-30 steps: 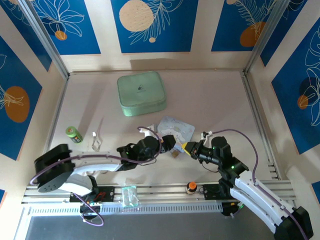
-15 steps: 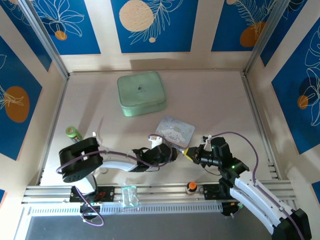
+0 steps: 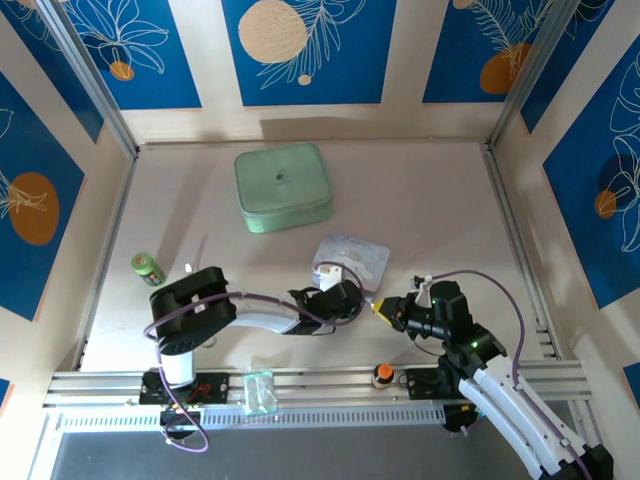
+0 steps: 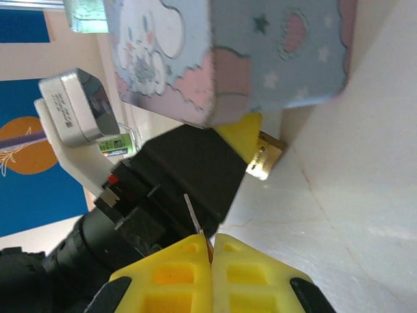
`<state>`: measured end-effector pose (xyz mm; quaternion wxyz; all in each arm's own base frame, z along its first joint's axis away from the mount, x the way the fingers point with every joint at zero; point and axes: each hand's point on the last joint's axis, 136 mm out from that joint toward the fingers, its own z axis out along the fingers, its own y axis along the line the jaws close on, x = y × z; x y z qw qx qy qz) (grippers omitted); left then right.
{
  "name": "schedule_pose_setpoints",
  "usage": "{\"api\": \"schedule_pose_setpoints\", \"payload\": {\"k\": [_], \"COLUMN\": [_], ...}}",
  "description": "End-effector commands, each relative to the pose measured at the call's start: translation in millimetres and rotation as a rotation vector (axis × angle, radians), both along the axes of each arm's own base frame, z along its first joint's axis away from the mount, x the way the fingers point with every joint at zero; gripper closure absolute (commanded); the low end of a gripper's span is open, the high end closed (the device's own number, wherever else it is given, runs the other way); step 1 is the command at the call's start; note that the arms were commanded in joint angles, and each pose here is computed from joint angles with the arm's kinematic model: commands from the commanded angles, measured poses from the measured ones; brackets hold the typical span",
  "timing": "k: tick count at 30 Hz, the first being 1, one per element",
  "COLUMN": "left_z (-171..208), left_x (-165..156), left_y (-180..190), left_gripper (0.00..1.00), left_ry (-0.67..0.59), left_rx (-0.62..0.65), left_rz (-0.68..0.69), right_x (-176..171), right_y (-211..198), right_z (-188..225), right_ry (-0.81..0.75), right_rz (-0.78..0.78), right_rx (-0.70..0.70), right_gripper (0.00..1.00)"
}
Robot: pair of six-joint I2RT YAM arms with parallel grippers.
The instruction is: Unlock a padlock with a key
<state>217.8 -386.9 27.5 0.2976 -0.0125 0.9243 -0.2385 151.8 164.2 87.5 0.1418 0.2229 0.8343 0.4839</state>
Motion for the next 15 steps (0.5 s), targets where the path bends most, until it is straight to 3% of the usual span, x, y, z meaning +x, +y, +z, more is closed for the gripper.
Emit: {"api": "schedule_pose_setpoints", "payload": {"k": [1, 8, 15], "left_z": [-17, -5, 7], "left_x": [-20, -26, -24], "left_y": [-26, -18, -23], "left_gripper": [0.71, 0.77, 0.87], "left_ry": [0.102, 0.110, 0.154], "left_rx": [-0.079, -0.135, -0.316], "left_rz": [-0.104, -0.102, -0.057], "right_x": [-11, -16, -16], "right_y": [-5, -3, 2], "right_z": [-18, -39, -40], "right_ry": [0.070, 0.119, 0.121], "right_rz": [-0.013, -0.020, -0.003], "right_rx": [-0.014, 0.028, 0.052], "right_gripper": [1.00, 1.00, 1.00]}}
